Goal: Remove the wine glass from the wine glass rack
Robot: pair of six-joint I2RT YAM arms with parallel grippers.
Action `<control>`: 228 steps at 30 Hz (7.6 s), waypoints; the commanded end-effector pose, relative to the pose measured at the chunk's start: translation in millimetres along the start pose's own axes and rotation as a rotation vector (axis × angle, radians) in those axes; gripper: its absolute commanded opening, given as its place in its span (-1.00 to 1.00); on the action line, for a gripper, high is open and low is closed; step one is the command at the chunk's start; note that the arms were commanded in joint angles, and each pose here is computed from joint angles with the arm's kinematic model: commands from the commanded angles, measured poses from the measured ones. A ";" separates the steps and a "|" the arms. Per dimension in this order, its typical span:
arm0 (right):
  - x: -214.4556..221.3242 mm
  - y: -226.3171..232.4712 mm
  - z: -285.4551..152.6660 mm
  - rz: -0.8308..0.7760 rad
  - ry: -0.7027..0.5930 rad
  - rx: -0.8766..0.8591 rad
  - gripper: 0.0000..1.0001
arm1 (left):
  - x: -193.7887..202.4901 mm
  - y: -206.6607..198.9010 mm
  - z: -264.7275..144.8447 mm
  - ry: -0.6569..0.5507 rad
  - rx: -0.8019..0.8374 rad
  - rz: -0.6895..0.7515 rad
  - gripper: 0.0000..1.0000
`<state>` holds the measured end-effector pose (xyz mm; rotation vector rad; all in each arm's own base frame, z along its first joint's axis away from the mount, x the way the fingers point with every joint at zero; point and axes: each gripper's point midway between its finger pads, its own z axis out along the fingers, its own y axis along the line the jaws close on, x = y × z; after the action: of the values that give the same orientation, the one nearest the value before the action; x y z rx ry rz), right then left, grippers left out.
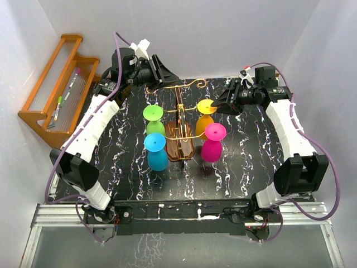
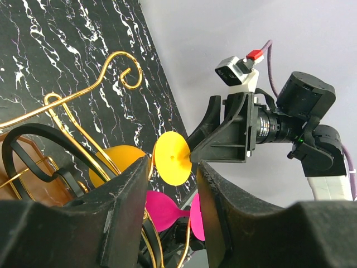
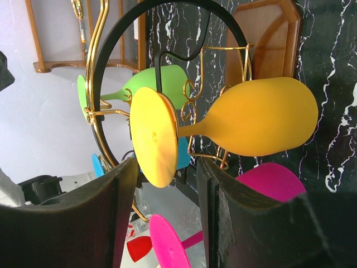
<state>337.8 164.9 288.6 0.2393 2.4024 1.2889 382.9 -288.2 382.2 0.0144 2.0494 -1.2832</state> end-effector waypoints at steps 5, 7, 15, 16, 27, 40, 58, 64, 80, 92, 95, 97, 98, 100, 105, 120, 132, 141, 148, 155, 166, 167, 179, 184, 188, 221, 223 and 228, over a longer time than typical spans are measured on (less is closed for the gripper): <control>-6.6 11.8 1.8 -0.054 -0.015 -0.011 -0.22 | -3.1 -12.0 -3.9 -0.011 0.032 0.026 -0.22; -5.7 11.1 3.2 -0.052 -0.010 -0.010 -0.26 | -2.2 -11.4 -4.2 -0.010 0.031 0.025 -0.22; -5.1 13.9 4.5 -0.051 -0.008 -0.030 -0.38 | -0.5 -10.5 -6.2 -0.011 0.027 0.023 -0.22; -5.1 13.9 4.2 -0.049 -0.009 -0.031 -0.39 | -0.3 -10.2 -6.3 -0.011 0.025 0.022 -0.23; -6.8 19.6 0.1 -0.042 -0.028 -0.032 -0.72 | 0.2 -11.4 -9.0 -0.013 0.023 0.018 -0.24; -20.3 38.7 -16.0 -0.025 -0.119 -0.032 -0.84 | 0.6 -16.4 -18.0 -0.029 0.025 0.018 -0.24; -30.1 55.0 -19.8 0.045 -0.205 -0.165 -0.85 | 3.1 -23.5 -30.4 -0.050 0.039 0.018 -0.25; -30.1 56.6 -15.1 0.027 -0.172 -0.188 -0.85 | 3.9 -26.0 -32.6 -0.052 0.049 0.015 -0.23; -6.9 76.6 2.5 -0.042 -0.049 -0.244 -0.85 | 5.7 -27.0 -36.3 -0.054 0.049 0.013 -0.21; 13.6 54.0 -16.0 -0.060 -0.124 -0.100 -0.85 | 1.3 -37.0 -33.9 -0.042 0.083 0.012 -0.21; 8.1 57.3 -27.1 -0.082 -0.199 -0.069 -0.85 | -3.5 -45.9 -35.0 -0.046 0.105 0.015 -0.21; 4.4 58.6 -34.0 -0.094 -0.236 -0.040 -0.85 | -6.9 -51.8 -36.2 -0.048 0.118 0.017 -0.21; 1.7 58.6 -37.5 -0.102 -0.257 -0.021 -0.85 | -7.7 -53.1 -35.7 -0.045 0.121 0.016 -0.21; -4.8 57.8 -45.7 -0.124 -0.308 0.023 -0.85 | -9.5 -57.3 -35.7 -0.042 0.131 0.012 -0.21; -41.0 65.6 -77.6 -0.288 -0.486 0.160 -0.85 | -12.5 -65.6 -36.7 -0.036 0.152 -0.007 -0.21; -79.2 220.7 -62.9 -1.457 -0.850 0.219 -0.84 | -13.7 -99.7 -64.3 -0.022 0.191 -0.149 -0.18; -28.0 210.0 -54.1 -1.882 -0.938 0.372 -0.84 | 6.7 -89.3 -88.9 -0.005 0.068 -0.377 -0.11; 5.8 227.4 -57.5 -1.940 -1.013 0.220 -0.85 | 12.8 -84.9 -77.8 0.050 0.078 -0.413 -0.10; 19.0 228.8 -42.0 -1.953 -0.980 0.171 -0.85 | 6.7 -88.7 -76.2 0.030 0.099 -0.421 -0.09; 26.8 223.2 -32.2 -1.957 -0.954 0.157 -0.85 | 6.1 -91.6 -81.7 0.009 0.110 -0.430 -0.09; 27.6 211.9 -34.6 -1.935 -0.959 0.191 -0.85 | -0.2 -93.4 -96.5 -0.073 0.088 -0.445 -0.09; 25.9 211.0 -36.9 -1.927 -0.969 0.204 -0.85 | -0.6 -94.4 -98.3 -0.080 0.092 -0.449 -0.09; 29.6 212.5 -37.7 -1.914 -0.988 0.169 -0.85 | 2.8 -91.4 -94.9 -0.076 0.114 -0.482 -0.09; 31.8 218.6 -33.6 -1.916 -0.997 0.141 -0.85 | 5.2 -88.0 -85.8 -0.043 0.114 -0.487 -0.09; 34.2 223.2 -29.9 -1.919 -1.001 0.123 -0.85 | 6.3 -84.1 -81.3 -0.033 0.107 -0.486 -0.09; 37.5 213.4 -22.4 -1.792 -0.996 0.136 -0.40 | 12.4 -54.8 -55.6 -0.006 0.049 -0.436 -1.00; 36.1 205.7 -31.5 -1.731 -0.989 0.154 -0.21 | 5.6 -52.4 -55.9 -0.049 0.040 -0.420 -1.00; 33.4 180.4 -58.3 -1.555 -0.965 0.220 -0.03 | -10.3 -43.8 -58.4 -0.162 0.005 -0.352 -1.00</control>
<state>287.6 272.6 436.0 -0.8921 1.0736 0.0006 335.7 -275.1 419.5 -0.4951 2.0934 -1.5421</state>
